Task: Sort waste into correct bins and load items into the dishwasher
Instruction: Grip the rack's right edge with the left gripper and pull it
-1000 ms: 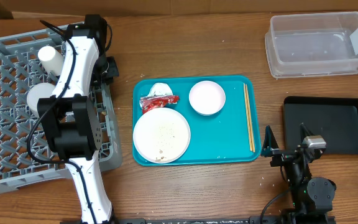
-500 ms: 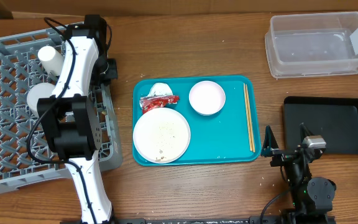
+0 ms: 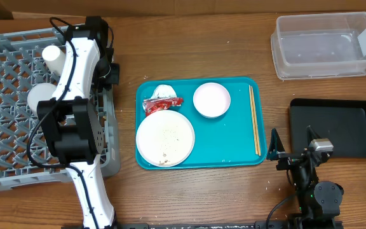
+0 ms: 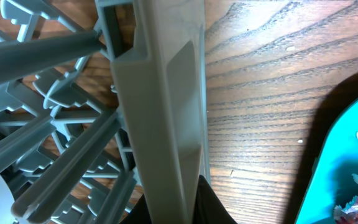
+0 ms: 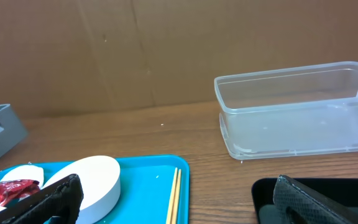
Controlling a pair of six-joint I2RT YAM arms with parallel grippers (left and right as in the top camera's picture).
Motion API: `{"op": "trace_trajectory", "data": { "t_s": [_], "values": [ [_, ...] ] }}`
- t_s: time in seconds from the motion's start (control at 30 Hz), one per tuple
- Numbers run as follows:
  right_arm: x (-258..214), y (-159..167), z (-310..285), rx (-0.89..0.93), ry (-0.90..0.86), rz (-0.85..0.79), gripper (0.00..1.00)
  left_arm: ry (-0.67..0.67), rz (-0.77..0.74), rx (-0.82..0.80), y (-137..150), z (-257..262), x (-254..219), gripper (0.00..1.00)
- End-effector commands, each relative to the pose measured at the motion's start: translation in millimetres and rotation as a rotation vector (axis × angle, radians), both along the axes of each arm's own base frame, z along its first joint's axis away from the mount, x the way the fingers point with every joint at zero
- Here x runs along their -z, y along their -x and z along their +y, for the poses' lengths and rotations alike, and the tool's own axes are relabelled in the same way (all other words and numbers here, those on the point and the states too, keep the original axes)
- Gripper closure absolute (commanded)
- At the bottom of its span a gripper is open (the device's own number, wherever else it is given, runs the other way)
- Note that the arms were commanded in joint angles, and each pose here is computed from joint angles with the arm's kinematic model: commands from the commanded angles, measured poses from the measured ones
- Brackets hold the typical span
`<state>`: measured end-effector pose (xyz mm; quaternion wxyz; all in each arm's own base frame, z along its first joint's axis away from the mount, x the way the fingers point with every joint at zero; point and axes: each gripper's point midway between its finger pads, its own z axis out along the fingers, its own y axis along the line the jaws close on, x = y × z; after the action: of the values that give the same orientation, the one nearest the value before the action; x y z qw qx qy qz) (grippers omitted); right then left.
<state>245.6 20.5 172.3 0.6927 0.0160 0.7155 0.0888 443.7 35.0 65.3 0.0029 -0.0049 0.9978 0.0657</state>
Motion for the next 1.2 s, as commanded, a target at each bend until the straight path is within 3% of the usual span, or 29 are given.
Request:
{"op": "trace_trajectory", "data": {
  "t_s": [0.0, 0.2, 0.47, 0.77, 1.0, 1.17],
  "values": [
    [2.1, -0.1, -0.8, 0.003, -0.004, -0.002, 0.0, 0.032, 0.002, 0.218, -8.3, -13.0, 10.6, 0.96],
    [2.1, -0.1, -0.8, 0.003, -0.004, -0.002, 0.0, 0.097, -0.002, 0.353, -9.9, -24.9, 11.4, 0.96],
    [2.1, -0.1, -0.8, 0.003, -0.004, -0.002, 0.0, 0.098, -0.005, 0.346, -10.5, -24.9, 11.3, 0.96],
    [2.2, -0.1, -0.8, 0.003, -0.004, -0.002, 0.0, 0.097, -0.041, 0.234, -17.1, -25.0, 10.9, 0.96],
    [2.1, -0.1, -0.8, 0.003, -0.004, -0.002, 0.0, 0.102, -0.114, 0.045, -31.2, -24.5, 9.4, 0.96],
    [2.2, -0.1, -0.8, 0.003, -0.004, -0.002, 0.0, 0.103, -0.131, 0.018, -34.9, -24.1, 9.1, 0.96]
  ]
}}
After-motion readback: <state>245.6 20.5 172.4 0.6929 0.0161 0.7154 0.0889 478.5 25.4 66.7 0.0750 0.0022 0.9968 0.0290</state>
